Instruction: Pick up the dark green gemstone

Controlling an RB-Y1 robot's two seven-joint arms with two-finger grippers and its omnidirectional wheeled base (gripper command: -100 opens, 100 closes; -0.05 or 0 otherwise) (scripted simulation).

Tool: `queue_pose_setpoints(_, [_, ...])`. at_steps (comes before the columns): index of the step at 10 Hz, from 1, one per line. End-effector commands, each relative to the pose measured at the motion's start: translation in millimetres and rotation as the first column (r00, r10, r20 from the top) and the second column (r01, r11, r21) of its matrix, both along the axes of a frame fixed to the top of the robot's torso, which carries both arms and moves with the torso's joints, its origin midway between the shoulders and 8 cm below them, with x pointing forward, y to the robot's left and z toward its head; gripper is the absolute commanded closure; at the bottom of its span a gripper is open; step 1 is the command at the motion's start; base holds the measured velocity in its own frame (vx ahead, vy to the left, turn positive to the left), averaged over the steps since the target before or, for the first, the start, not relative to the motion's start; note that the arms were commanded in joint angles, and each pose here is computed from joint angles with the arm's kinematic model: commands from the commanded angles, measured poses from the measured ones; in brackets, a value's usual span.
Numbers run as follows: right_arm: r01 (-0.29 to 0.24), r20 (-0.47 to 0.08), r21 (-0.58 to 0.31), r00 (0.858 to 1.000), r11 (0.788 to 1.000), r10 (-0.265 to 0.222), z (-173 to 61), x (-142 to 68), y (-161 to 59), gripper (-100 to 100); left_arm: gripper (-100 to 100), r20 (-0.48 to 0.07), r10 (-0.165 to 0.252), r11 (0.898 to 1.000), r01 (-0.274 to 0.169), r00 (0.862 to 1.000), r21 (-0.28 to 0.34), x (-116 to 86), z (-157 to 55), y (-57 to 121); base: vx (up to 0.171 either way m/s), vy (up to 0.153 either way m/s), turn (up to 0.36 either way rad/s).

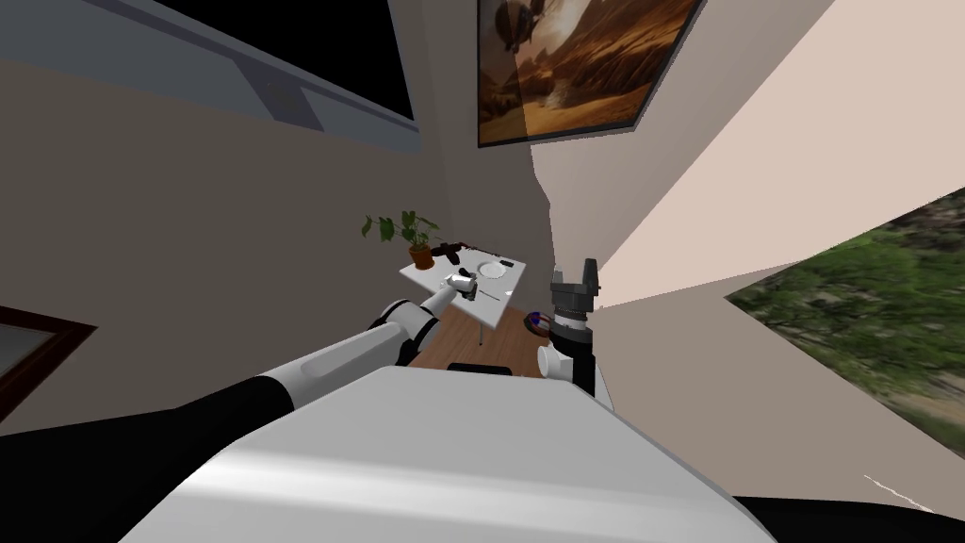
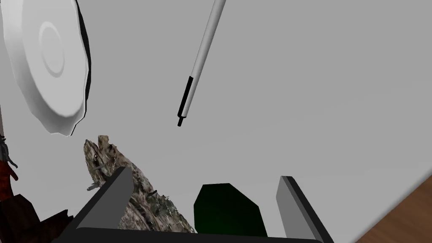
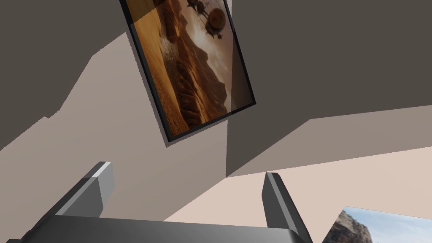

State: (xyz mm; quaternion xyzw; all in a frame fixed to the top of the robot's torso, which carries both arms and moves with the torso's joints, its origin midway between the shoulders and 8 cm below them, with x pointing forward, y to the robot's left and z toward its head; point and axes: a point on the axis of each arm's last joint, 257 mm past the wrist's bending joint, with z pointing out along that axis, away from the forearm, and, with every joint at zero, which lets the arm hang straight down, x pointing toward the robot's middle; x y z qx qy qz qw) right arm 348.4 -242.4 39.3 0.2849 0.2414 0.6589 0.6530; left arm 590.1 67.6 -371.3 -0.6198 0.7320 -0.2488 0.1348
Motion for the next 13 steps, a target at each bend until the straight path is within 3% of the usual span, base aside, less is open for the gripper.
queue_pose_setpoints(1, [0.000, 0.000, 0.000, 1.000, 1.000, 0.000, 0, 0, 0, 0, -100, -0.017, -0.002, 1.000, 0.002, 1.000, 0.005, -2, -4, 0.1, 0.014, 0.039, -0.001])
queue_pose_setpoints(2, [0.000, 0.000, 0.000, 1.000, 1.000, 0.000, 0, 0, 0, 0, -100, -0.019, -0.001, 1.000, 0.001, 1.000, 0.006, -3, -5, 0.6, 0.002, 0.005, 0.003])
queue_pose_setpoints(4, [0.000, 0.000, 0.000, 1.000, 1.000, 0.000, 0, 0, 0, 0, -100, -0.098, -0.031, 0.999, 0.034, 0.995, 0.028, -24, -14, -18.6, 0.028, 0.077, 0.009])
queue_pose_setpoints(6, [0.000, 0.000, 0.000, 1.000, 1.000, 0.000, 0, 0, 0, 0, -100, -0.098, -0.031, 0.999, 0.034, 0.995, 0.028, -24, -14, -18.6, 0.036, 0.078, -0.004])
queue_pose_setpoints(8, [0.000, 0.000, 0.000, 1.000, 1.000, 0.000, 0, 0, 0, 0, -100, -0.146, -0.056, 0.997, 0.063, 0.988, 0.042, -39, -19, -35.1, 0.050, 0.089, 0.007])
queue_pose_setpoints(10, [0.000, 0.000, 0.000, 1.000, 1.000, 0.000, 0, 0, 0, 0, -100, -0.145, -0.060, 0.997, 0.066, 0.988, 0.042, -40, -19, -38.2, 0.044, 0.111, -0.015])
queue_pose_setpoints(11, [0.000, 0.000, 0.000, 1.000, 1.000, 0.000, 0, 0, 0, 0, 0, -0.149, -0.060, 0.997, 0.067, 0.987, 0.044, -41, -20, -38.3, 0.005, 0.013, 0.002])
queue_pose_setpoints(12, [0.000, 0.000, 0.000, 1.000, 1.000, 0.000, 0, 0, 0, 0, -100, -0.147, -0.054, 0.997, 0.061, 0.988, 0.045, -46, -33, -32.8, 0.042, -0.023, -0.045])
queue_pose_setpoints(13, [0.000, 0.000, 0.000, 1.000, 1.000, 0.000, 0, 0, 0, 0, -100, -0.147, -0.052, 0.997, 0.060, 0.988, 0.046, -47, -37, -31.1, 0.057, -0.038, -0.029])
